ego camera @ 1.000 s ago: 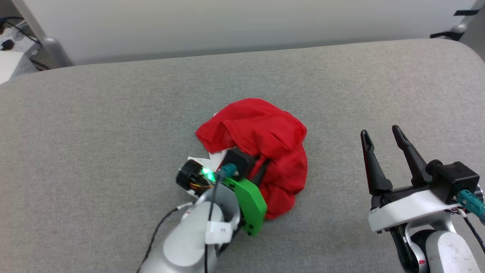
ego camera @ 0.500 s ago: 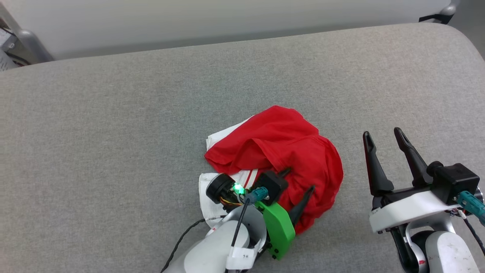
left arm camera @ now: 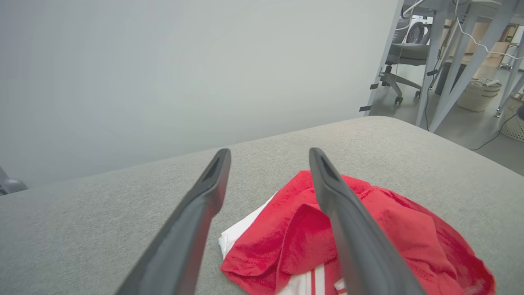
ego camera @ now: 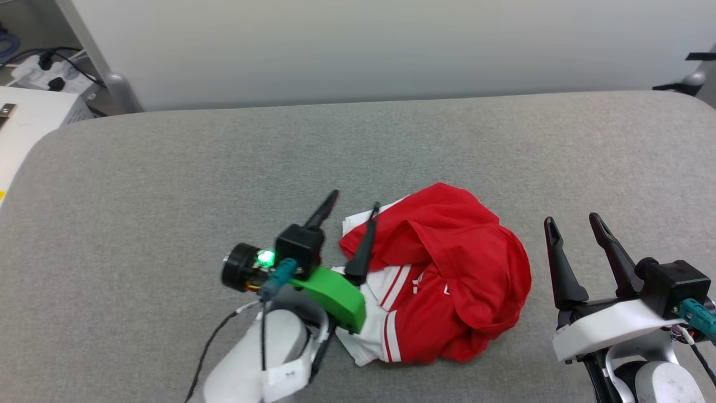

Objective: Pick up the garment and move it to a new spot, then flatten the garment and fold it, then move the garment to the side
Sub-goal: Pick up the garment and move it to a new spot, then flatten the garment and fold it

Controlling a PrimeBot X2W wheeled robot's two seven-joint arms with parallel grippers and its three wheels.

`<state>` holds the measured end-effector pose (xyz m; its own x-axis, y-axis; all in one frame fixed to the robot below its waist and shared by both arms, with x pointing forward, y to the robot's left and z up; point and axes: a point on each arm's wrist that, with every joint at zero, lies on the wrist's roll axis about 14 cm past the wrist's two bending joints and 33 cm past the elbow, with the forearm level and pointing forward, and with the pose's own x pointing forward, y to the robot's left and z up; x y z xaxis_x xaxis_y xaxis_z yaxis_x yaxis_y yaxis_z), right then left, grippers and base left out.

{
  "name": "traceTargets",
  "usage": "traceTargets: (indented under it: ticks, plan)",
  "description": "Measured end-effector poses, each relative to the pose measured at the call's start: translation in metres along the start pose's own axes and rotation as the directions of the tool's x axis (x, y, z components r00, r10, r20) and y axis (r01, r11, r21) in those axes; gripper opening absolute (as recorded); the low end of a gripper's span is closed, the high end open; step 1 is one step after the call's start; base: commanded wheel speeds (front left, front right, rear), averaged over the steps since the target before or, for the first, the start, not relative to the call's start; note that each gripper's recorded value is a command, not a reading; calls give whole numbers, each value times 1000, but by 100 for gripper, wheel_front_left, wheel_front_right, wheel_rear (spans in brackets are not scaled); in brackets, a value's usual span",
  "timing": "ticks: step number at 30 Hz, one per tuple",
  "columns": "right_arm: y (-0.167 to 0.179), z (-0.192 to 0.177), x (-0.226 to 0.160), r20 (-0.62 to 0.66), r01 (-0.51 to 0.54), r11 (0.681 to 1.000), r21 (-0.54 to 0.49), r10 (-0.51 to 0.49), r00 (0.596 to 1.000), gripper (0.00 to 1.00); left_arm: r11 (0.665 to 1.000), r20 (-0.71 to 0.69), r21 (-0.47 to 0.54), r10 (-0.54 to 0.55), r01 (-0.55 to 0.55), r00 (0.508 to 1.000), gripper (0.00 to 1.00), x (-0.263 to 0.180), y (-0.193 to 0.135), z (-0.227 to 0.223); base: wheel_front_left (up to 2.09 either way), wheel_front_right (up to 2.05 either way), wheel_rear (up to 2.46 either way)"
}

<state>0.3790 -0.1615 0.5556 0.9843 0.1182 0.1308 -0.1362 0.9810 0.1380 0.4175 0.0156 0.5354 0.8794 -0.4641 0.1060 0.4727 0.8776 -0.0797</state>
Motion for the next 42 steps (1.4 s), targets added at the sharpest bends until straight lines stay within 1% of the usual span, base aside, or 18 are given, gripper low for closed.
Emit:
traceTargets:
  ticks: [2,5,10,16,19,22,28,31,33,35,37,42]
  plan:
    - [4,1,1,1,-12,1000,1,12,1000,100,998,20,7,66,-66,998,100,-7,19,7,0,0,0]
    - [6,1,0,-3,-18,1000,-5,18,1000,100,986,42,2,167,-167,985,100,-20,46,15,0,0,0]
    - [6,0,-4,-13,-17,1000,-7,16,1000,100,948,72,12,315,-317,946,100,-45,90,25,0,0,0]
    - [4,-4,-14,-37,-6,1000,-8,6,999,100,902,77,43,426,-430,902,100,-79,124,27,0,0,0]
    - [3,-5,-18,-45,-3,1000,-8,3,999,100,891,71,53,447,-451,892,100,-92,130,25,0,0,0]
    - [3,-5,-21,-49,-1,1000,-8,0,999,100,888,57,62,453,-456,890,100,-101,131,21,0,0,0]
    - [3,-7,-23,-64,0,1000,-15,-1,998,100,895,42,63,439,-441,898,100,-104,126,17,0,0,0]
    - [5,-12,-23,-91,-10,999,-32,7,996,100,900,36,62,430,-431,902,100,-103,122,16,0,0,0]
    - [4,-20,-24,-136,-19,999,-42,14,991,100,901,31,63,428,-429,903,100,-103,122,16,0,0,0]
    - [4,-36,-26,-217,-36,998,-46,26,976,100,902,28,64,427,-428,904,100,-103,122,16,0,0,0]
    - [5,-55,-26,-315,-63,997,-33,49,948,100,900,24,65,430,-430,903,100,-103,123,15,0,0,0]
    - [17,-71,-8,-455,-166,986,-31,134,880,100,890,24,66,451,-451,892,100,-108,130,15,0,0,0]
